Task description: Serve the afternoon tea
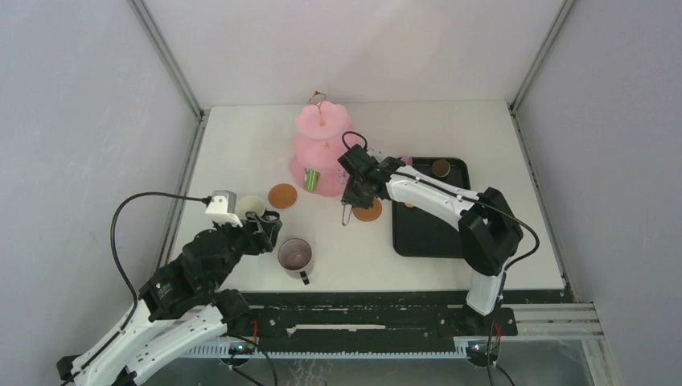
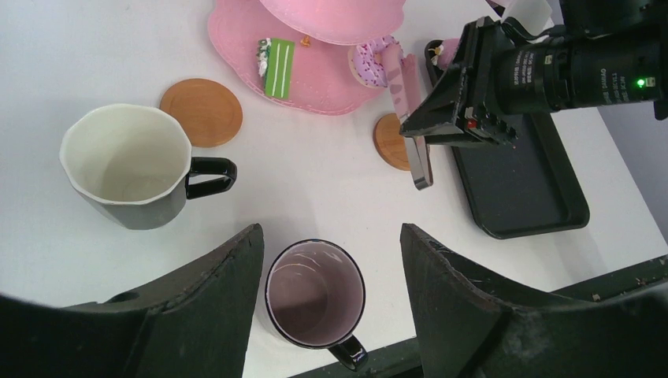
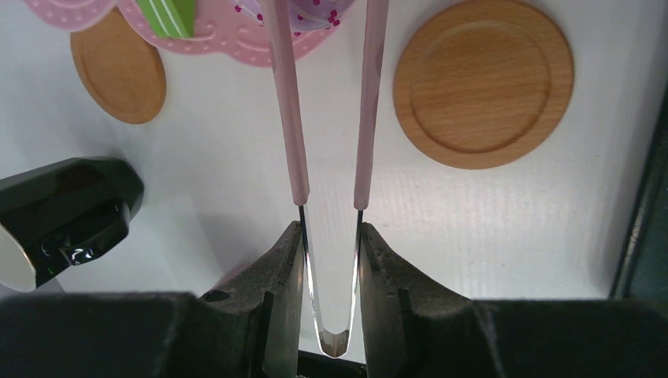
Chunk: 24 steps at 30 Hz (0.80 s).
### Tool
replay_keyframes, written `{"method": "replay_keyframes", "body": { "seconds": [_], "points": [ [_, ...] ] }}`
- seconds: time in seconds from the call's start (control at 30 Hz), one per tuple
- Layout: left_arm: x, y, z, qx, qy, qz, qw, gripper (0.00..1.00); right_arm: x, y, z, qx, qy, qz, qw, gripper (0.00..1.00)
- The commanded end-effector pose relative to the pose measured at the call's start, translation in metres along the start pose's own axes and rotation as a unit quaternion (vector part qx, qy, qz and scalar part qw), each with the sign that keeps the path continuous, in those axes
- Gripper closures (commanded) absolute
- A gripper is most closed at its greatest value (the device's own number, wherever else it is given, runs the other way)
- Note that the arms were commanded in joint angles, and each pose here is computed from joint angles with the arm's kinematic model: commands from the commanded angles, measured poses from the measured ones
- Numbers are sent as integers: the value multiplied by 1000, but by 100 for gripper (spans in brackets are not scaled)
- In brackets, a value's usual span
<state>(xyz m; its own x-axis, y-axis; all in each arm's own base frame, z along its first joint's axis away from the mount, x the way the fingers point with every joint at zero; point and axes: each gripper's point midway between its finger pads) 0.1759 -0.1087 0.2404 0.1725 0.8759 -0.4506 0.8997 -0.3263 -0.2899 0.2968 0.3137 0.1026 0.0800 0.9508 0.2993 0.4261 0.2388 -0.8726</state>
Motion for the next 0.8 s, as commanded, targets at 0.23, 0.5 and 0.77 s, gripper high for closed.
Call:
{"method": "replay_keyframes", "body": {
  "seconds": [0.23,0.5,0.77],
  "points": [
    [-3,-4,-12,-18,-2,9,1000,31,28,16,-13,0,-1,-28,1000,100],
    [-5,-2,-5,-11,11,19,1000,31,34,31,-21,4,3,-38,999,100],
    [-2,0,-2,-5,27,13,1000,31,36,42,-28,10,6,-41,999,100]
  ]
}}
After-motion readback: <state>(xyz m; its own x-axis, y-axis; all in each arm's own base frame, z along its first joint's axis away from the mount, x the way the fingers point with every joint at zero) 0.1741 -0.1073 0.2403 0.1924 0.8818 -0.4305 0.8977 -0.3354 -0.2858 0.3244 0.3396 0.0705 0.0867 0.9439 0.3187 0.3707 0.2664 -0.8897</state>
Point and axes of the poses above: each gripper's point midway between its finger pads, its own y axis out along the fingers, its own x axis along the line the jaws close on, z = x × y, and after that the axes turned 6 degrees about -y, right-handed
